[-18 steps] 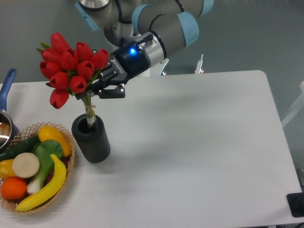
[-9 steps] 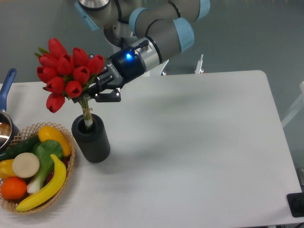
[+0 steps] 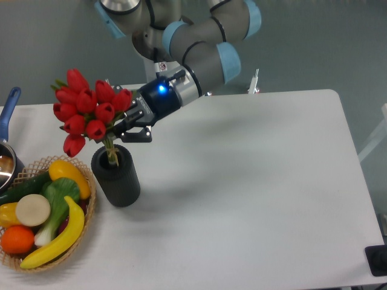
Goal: Insert the flowers into the vase
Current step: 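Lower the tulip stems down into the black vase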
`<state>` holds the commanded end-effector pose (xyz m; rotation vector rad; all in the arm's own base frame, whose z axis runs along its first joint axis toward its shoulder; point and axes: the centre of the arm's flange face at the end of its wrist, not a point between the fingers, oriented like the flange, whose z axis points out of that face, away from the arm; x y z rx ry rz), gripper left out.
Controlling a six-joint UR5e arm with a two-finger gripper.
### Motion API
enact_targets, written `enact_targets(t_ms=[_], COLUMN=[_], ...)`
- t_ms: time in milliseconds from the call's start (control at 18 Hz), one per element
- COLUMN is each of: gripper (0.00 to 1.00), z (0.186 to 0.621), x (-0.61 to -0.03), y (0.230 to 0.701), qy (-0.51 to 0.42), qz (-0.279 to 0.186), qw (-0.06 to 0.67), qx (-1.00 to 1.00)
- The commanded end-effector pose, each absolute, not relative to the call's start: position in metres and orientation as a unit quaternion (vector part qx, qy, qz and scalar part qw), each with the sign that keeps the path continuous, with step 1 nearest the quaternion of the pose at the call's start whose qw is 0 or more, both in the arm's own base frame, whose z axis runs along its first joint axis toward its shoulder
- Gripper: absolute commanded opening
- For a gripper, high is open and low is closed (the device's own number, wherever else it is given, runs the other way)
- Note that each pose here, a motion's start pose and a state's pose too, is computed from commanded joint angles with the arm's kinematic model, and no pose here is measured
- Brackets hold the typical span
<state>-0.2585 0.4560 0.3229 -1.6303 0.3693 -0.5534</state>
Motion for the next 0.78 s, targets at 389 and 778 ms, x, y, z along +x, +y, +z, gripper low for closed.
enact_targets(t_ms=[389, 778], gripper=[0.19, 1.00], z=[0.278, 0.266], x=[-0.253, -0.248], y=[0.462, 0.457], qy=[0.168, 0.160], qz=[-0.251, -0.258], qw=[0.631, 0.621], qx=[-0.714, -0.722])
